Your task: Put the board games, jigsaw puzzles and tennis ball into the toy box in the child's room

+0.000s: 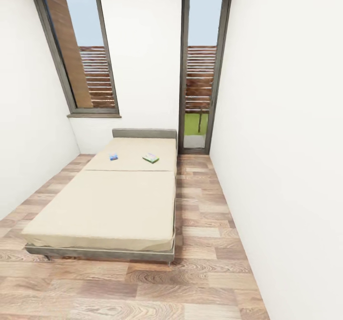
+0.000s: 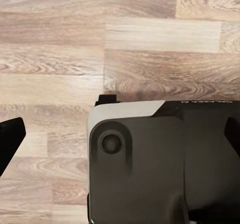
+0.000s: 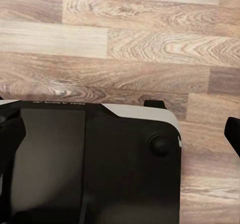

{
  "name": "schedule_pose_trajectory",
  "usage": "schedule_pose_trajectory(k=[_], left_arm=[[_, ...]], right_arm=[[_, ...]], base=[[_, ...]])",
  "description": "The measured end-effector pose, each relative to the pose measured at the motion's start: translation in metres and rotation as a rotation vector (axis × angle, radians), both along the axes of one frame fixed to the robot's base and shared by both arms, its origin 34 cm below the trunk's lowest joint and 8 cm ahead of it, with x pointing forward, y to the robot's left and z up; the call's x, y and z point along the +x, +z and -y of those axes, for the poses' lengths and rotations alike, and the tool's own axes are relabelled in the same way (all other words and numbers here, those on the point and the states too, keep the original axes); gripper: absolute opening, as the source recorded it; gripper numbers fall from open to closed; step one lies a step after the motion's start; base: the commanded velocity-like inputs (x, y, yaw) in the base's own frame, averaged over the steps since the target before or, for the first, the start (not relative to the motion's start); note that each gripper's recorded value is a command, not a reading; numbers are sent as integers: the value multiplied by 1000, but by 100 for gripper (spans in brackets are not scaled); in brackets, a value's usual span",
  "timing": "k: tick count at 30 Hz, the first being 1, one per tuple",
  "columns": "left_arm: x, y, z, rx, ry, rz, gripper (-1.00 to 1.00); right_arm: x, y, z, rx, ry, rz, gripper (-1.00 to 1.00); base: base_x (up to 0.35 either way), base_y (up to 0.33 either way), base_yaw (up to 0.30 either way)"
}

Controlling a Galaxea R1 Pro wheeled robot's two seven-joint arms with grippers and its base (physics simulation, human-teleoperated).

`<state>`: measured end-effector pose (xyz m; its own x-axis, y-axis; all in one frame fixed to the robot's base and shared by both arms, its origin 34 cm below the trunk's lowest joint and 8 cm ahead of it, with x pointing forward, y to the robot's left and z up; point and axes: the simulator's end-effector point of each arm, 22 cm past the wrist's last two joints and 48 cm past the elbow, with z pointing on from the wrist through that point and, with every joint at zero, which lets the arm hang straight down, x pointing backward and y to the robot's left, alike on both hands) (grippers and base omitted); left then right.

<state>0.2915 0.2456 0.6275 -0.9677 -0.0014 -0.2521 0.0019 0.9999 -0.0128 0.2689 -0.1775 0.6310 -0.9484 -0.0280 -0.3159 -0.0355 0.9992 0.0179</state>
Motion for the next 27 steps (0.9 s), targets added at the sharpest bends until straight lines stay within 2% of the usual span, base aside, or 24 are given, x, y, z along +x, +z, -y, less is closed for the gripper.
schedule_pose_trajectory(k=[4,7,10,14,16,20,27], left_arm=[[-8,-2,-1,1,-2,-11,100],[-13,-3,8,-15,-18,-1,100],[-17,-3,27,-50,-41,10,100],[-26,-3,40,-73,-57,1,100],[-31,-4,43,-76,-63,3,100],[-29,-2,45,-81,-62,40,100],[-28,-1,48,-84,-55,60,100]], right_arm=[[-1,0,0,1,0,0,100],[-1,-1,6,-6,-2,-2,100],[-5,-2,8,-11,-5,-12,100],[-7,1,-13,3,4,-12,100],[-6,2,-20,-11,8,-10,100],[-5,3,-13,-57,2,-3,100],[-4,4,-15,-78,2,2,100]], base=[[0,0,15],[0,0,5],[0,0,2],[0,0,68],[0,0,198],[0,0,246],[0,0,281]])
